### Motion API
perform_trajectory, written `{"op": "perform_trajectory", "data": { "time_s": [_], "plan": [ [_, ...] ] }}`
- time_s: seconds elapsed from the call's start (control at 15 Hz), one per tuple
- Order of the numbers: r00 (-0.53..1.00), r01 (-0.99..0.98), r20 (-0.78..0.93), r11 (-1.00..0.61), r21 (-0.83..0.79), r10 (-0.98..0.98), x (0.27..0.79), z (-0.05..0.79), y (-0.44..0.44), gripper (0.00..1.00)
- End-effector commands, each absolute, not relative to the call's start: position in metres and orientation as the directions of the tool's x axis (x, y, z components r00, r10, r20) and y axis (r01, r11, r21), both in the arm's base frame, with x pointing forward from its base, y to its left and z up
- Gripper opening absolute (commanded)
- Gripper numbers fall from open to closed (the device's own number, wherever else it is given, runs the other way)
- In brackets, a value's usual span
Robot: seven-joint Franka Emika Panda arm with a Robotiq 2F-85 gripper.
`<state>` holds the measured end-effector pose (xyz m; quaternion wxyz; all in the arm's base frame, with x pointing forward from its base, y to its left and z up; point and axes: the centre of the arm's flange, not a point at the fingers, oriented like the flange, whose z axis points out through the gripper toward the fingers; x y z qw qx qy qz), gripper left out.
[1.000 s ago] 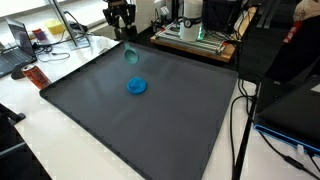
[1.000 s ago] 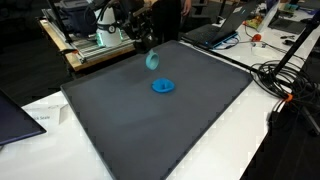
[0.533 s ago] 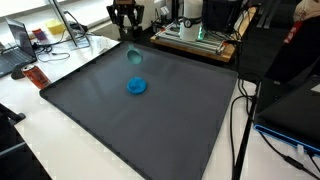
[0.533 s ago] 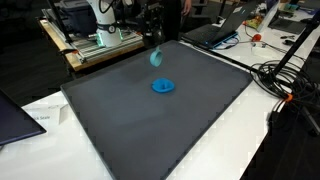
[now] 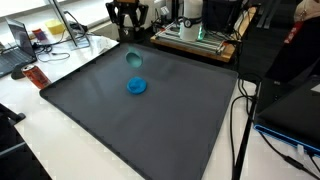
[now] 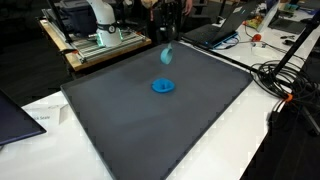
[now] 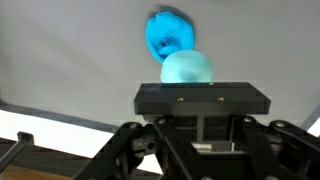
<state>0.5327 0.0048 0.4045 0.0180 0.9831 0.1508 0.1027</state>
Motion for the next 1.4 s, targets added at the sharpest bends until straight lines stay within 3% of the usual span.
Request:
{"op": "perform_trajectory", "data": {
  "time_s": [0.0, 1.33],
  "plan": [
    [0.941, 0.271, 0.179, -0.957, 0.105, 0.286, 0.562, 0.399, 0.026, 0.23],
    [0.981, 0.185, -0.013, -0.922, 0.339, 0.192, 0.649, 0.334, 0.091, 0.23]
  ]
}}
